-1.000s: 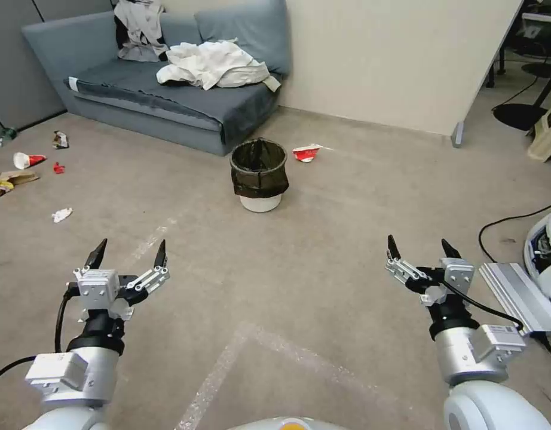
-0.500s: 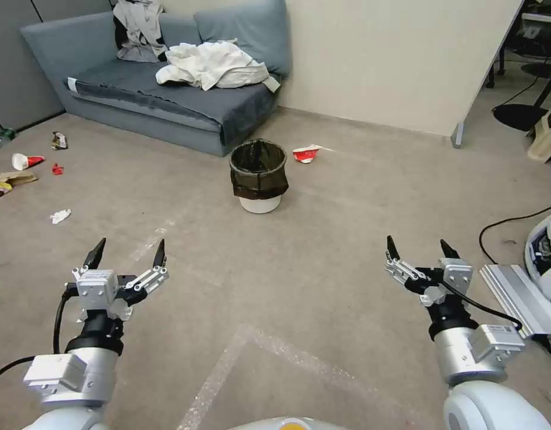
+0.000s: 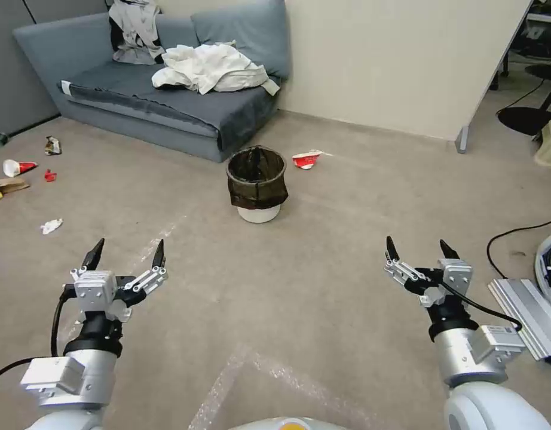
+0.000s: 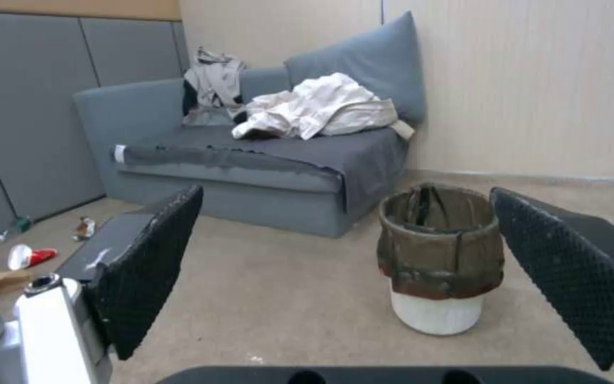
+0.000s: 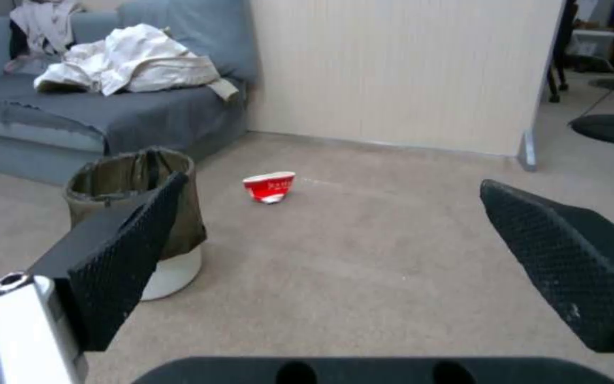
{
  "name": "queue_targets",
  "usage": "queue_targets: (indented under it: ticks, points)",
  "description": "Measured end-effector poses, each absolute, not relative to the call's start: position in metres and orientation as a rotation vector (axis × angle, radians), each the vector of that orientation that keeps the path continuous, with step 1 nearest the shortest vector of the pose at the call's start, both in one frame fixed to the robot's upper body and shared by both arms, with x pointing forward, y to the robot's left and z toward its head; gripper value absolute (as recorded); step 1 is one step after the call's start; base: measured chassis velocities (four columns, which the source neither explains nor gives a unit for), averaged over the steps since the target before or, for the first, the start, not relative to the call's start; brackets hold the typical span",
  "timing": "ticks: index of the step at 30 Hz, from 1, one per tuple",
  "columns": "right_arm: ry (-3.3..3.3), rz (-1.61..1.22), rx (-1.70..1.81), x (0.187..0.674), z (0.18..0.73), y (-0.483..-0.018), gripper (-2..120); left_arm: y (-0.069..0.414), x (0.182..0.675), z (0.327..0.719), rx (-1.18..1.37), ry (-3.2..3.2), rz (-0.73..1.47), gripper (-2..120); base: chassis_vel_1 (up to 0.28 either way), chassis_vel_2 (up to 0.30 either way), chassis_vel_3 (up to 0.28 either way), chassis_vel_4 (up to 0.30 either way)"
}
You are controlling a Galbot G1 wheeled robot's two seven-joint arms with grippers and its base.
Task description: Pick up the trash can from the floor.
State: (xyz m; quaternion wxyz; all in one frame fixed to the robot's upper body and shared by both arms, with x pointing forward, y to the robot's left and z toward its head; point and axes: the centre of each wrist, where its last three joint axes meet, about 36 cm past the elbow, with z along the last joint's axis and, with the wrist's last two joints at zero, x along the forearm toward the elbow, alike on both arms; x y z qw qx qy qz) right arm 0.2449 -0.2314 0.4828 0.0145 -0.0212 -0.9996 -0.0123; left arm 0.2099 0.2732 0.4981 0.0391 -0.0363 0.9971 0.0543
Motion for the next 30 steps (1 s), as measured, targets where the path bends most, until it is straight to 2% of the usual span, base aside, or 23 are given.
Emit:
queue_targets:
  ticks: [9, 30]
  points:
    - [-3.105, -0.039, -0.057, 0.2464, 0.4788, -0.2314, 100, 0.2733, 0.2101, 0.4983, -0.115, 3.054, 0.166, 100, -0.108, 0.120, 0.123, -0.118]
    - [-3.109, -0.034, -0.072, 0.2481, 0.4751, -0.2317, 100, 0.2753, 0.2105, 0.4974, -0.129, 3.050, 0.169, 100, -0.166, 0.167, 0.165, -0.163]
